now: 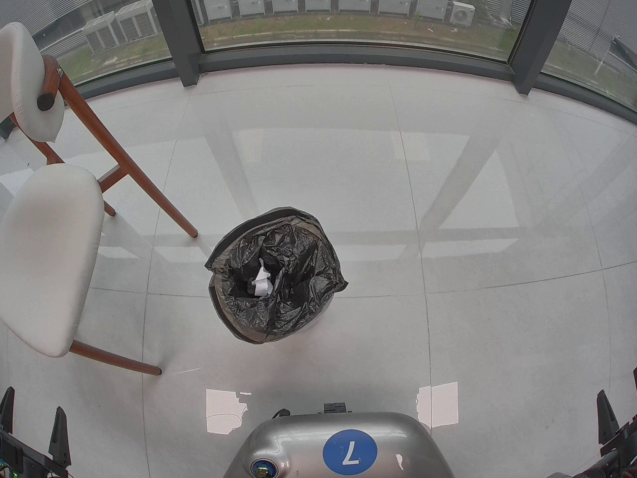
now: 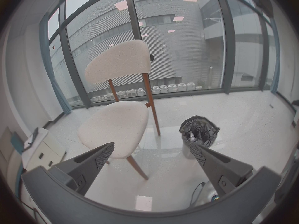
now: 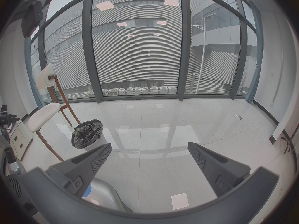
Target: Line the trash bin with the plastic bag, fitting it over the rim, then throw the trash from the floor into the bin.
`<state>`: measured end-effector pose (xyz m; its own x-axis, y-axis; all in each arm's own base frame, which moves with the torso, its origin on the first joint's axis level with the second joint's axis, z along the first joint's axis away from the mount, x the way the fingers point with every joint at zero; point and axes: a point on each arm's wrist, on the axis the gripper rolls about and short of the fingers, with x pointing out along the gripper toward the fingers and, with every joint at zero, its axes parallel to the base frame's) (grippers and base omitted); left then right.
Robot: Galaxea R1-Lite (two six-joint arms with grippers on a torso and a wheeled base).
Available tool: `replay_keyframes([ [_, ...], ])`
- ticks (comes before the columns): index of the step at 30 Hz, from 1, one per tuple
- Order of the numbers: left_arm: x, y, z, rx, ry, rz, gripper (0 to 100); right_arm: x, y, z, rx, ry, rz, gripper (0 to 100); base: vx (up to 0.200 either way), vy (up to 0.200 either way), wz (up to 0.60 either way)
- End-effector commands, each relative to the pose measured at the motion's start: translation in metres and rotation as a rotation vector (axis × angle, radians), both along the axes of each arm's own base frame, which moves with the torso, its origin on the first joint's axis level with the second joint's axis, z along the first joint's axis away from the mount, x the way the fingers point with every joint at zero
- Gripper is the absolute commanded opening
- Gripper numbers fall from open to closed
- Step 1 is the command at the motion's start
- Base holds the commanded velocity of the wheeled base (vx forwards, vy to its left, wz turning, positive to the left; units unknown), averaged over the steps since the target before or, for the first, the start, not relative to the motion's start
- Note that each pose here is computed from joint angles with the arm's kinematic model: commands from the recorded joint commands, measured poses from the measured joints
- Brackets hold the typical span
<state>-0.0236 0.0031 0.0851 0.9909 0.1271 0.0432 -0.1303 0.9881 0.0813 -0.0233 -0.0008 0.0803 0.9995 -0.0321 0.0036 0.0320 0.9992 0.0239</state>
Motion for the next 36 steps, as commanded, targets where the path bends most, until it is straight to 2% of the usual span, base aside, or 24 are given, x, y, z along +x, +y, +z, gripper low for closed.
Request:
replay_keyframes([
  [1, 0.0005, -0.0004, -0.0046, -0.063, -0.013, -0.023, 100, 0.0005, 0.0000, -0.0037, 0.001, 0.007, 0.001, 100, 0.000, 0.000, 0.00],
  [10, 0.0004, -0.0011, -0.0062, -0.158, -0.001, -0.046, 100, 0.0005, 0.0000, -0.0041, 0.005, 0.005, 0.000, 100, 0.000, 0.000, 0.00],
  [12, 0.0007, -0.0010, -0.0064, -0.149, -0.003, -0.047, 100, 0.0006, 0.0000, -0.0040, 0.005, 0.007, 0.001, 100, 0.000, 0.000, 0.00],
  [16, 0.0006, -0.0018, -0.0060, -0.079, 0.004, -0.080, 100, 0.0006, 0.0000, -0.0040, 0.005, 0.007, 0.003, 100, 0.000, 0.000, 0.00],
  [19, 0.0007, -0.0026, -0.0101, -0.092, 0.044, -0.114, 100, 0.0006, 0.0000, -0.0040, 0.005, 0.007, 0.001, 100, 0.000, 0.000, 0.00],
  [36, 0.0006, -0.0028, -0.0098, -0.094, 0.044, -0.117, 100, 0.0005, 0.0000, -0.0036, -0.010, 0.005, -0.002, 100, 0.000, 0.000, 0.00],
])
